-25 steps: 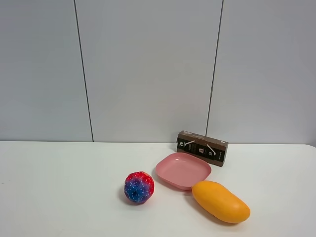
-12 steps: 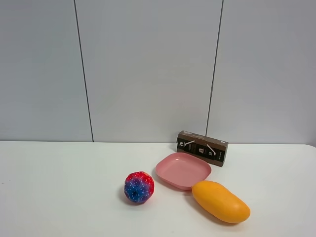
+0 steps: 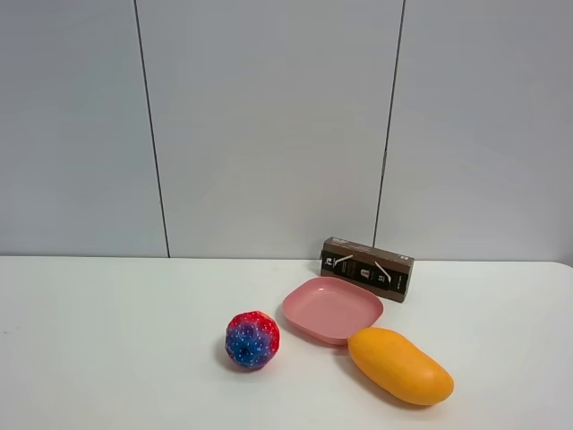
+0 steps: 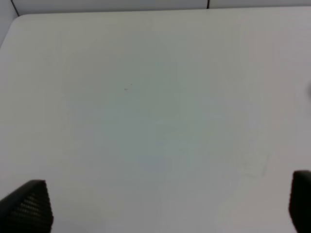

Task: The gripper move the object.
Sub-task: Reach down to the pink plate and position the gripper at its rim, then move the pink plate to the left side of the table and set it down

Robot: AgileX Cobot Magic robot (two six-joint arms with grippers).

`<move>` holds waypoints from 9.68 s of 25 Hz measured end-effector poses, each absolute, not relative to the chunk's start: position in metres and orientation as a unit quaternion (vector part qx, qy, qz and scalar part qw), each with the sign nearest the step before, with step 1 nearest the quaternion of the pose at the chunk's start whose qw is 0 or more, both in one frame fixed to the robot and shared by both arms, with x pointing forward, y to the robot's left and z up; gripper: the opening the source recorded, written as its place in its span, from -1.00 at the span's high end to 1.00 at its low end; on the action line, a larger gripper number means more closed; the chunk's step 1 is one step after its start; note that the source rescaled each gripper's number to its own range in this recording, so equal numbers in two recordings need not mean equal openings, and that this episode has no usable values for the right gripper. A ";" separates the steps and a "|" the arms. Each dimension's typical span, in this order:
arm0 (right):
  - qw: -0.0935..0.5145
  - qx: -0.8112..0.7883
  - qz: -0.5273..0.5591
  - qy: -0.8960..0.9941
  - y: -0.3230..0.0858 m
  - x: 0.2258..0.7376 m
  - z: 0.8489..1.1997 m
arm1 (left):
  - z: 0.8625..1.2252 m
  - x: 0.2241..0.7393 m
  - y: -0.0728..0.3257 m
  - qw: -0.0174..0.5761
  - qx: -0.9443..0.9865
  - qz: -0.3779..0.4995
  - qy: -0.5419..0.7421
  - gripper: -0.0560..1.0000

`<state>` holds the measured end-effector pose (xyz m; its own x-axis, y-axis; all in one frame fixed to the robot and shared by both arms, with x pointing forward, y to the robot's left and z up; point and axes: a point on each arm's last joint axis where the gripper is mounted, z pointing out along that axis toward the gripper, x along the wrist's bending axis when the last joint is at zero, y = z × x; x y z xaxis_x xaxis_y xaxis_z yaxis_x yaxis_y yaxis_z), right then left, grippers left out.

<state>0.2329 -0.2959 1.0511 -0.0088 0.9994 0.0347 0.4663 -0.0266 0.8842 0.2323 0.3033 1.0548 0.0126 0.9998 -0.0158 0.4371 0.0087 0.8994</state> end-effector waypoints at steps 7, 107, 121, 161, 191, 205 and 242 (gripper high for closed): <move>0.353 0.609 0.377 0.602 -0.296 0.233 1.051 | 1.055 0.232 0.303 0.382 0.600 0.368 0.599 -1.00; 0.355 0.608 0.379 0.600 -0.296 0.233 1.052 | 0.896 0.689 0.009 0.214 0.889 0.030 0.404 -0.93; 0.355 0.608 0.379 0.600 -0.296 0.233 1.052 | 0.877 0.693 0.007 0.207 0.898 0.031 0.387 -0.81; 0.355 0.608 0.379 0.600 -0.296 0.233 1.052 | 0.875 0.695 0.005 0.214 0.912 0.038 0.347 0.85; 0.355 0.608 0.379 0.600 -0.296 0.233 1.052 | 0.947 0.701 0.002 0.229 0.920 0.061 0.313 0.89; 0.355 0.608 0.379 0.600 -0.296 0.233 1.052 | 1.019 0.712 0.045 0.232 0.894 0.121 0.363 0.89; 0.355 0.608 0.379 0.600 -0.296 0.233 1.052 | 0.974 0.636 0.230 0.043 0.782 0.002 0.621 0.89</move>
<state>0.2332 -0.2959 1.0516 -0.0088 0.9994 0.0347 0.4607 -0.0268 0.8872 0.6363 0.2303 0.9742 0.2277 0.9724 -0.0505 0.9721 -0.2240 0.0697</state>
